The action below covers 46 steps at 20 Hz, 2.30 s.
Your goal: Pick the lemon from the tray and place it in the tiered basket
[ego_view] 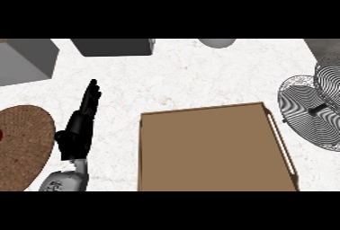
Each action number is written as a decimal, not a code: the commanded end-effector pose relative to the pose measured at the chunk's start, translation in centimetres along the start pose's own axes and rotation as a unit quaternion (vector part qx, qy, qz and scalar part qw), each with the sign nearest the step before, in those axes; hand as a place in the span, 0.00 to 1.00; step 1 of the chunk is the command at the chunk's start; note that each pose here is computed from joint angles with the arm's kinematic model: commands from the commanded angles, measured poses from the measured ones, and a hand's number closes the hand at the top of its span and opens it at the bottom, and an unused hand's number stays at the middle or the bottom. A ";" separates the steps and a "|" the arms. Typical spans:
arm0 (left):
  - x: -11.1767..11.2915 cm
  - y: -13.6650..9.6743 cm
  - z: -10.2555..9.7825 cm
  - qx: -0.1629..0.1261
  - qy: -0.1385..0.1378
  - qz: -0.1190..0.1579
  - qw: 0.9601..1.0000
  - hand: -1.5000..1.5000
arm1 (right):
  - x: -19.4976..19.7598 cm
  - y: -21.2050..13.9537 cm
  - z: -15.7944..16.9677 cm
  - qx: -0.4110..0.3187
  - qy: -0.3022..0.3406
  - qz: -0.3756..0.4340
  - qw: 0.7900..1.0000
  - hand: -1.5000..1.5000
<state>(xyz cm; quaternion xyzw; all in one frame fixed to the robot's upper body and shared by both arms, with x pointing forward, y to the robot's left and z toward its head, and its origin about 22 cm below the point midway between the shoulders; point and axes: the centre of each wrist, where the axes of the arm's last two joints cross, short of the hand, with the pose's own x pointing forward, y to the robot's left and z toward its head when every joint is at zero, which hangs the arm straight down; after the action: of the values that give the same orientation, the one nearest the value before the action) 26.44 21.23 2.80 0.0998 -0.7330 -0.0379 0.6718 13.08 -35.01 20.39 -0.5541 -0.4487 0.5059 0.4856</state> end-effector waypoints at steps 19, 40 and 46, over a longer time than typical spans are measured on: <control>1.5 -0.7 0.0 -0.016 -0.011 0.006 1.000 0.50 | -3.0 -11.4 -6.7 -0.049 0.036 -0.185 0.981 1.00; 0.2 -1.7 -0.1 -0.020 -0.006 0.004 1.000 0.50 | -8.2 -5.1 -16.8 -0.006 0.078 -0.338 0.938 0.00; 0.9 -0.9 -0.3 -0.016 -0.011 0.004 1.000 0.50 | -11.9 -6.5 -15.0 -0.083 0.101 -0.449 0.884 0.00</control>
<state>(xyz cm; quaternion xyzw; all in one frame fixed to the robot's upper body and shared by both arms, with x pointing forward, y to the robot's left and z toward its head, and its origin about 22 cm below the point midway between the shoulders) 26.98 20.14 3.17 0.0858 -0.7378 -0.0476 0.6679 27.62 -45.18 28.02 -0.4034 -0.6030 0.2141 0.6541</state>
